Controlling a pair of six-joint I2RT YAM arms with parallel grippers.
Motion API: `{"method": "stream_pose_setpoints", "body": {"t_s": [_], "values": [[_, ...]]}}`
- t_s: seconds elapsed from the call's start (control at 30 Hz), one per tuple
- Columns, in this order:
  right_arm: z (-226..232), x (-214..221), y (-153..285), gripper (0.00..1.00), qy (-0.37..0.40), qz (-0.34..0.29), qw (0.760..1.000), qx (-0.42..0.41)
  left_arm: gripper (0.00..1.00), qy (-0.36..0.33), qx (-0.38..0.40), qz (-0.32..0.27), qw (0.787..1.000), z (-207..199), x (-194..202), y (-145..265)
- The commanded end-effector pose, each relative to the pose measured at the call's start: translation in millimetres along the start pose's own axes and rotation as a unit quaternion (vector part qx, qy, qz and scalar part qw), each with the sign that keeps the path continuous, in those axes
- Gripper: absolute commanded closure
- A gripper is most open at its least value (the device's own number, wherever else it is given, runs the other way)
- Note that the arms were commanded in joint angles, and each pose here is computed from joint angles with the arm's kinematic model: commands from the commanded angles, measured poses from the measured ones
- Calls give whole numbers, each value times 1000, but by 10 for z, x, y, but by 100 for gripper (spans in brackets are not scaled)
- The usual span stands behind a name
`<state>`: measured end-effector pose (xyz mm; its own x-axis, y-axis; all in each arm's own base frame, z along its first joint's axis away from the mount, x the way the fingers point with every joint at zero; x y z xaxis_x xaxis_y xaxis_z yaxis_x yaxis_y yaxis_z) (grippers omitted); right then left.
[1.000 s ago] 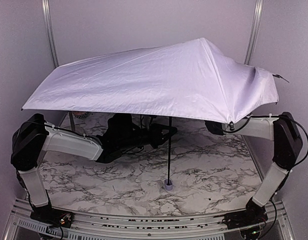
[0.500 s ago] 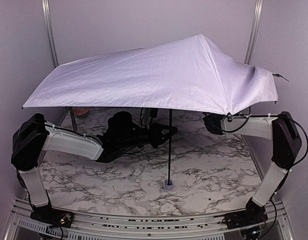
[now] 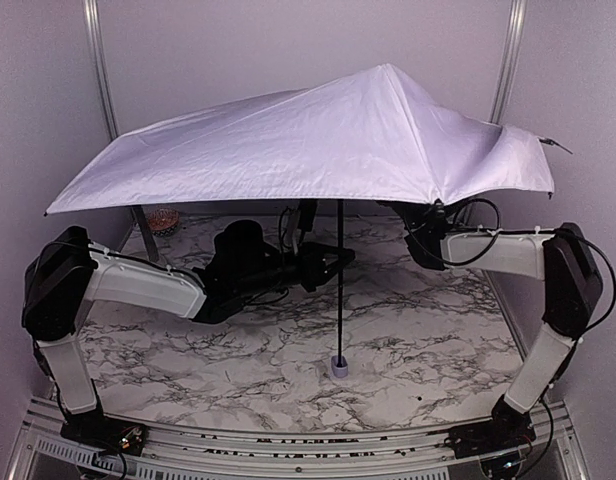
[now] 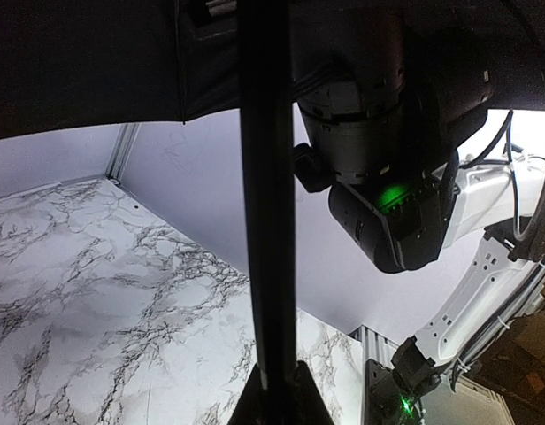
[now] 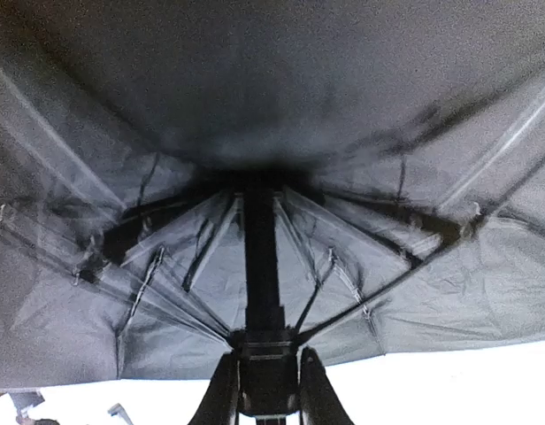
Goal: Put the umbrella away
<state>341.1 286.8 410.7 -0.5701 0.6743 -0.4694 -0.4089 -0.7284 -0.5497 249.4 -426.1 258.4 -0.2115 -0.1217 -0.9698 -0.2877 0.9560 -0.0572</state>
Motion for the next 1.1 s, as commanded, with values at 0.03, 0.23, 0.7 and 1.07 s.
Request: {"method": "stream_pose_setpoints", "body": {"t_s": [0.03,0.23,0.7,1.07], "values": [[75,-63,-56,100,2,-12,1000,-5,100,-35,22,-48,998,-88,-274,-31],[87,-64,-47,100,5,-11,1000,-2,100,-36,21,-49,998,-84,-288,-25],[-3,431,67,96,157,134,974,97,100,-84,-64,-61,993,260,-609,297],[-442,721,410,91,189,152,955,169,100,-103,-60,-85,989,174,-842,309]]}}
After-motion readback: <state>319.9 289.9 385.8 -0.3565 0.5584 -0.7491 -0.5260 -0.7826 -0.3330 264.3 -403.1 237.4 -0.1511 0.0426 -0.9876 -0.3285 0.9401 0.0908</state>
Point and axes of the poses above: each gripper's point midway between its finger pads, its own y axis back along the fingers, its own z axis along the line the jaws close on, x = y × z, the point moved 6 cm from there along y, back along the fingers, and after that the axes turned 15 degrees about -y, right-handed, at the moved point
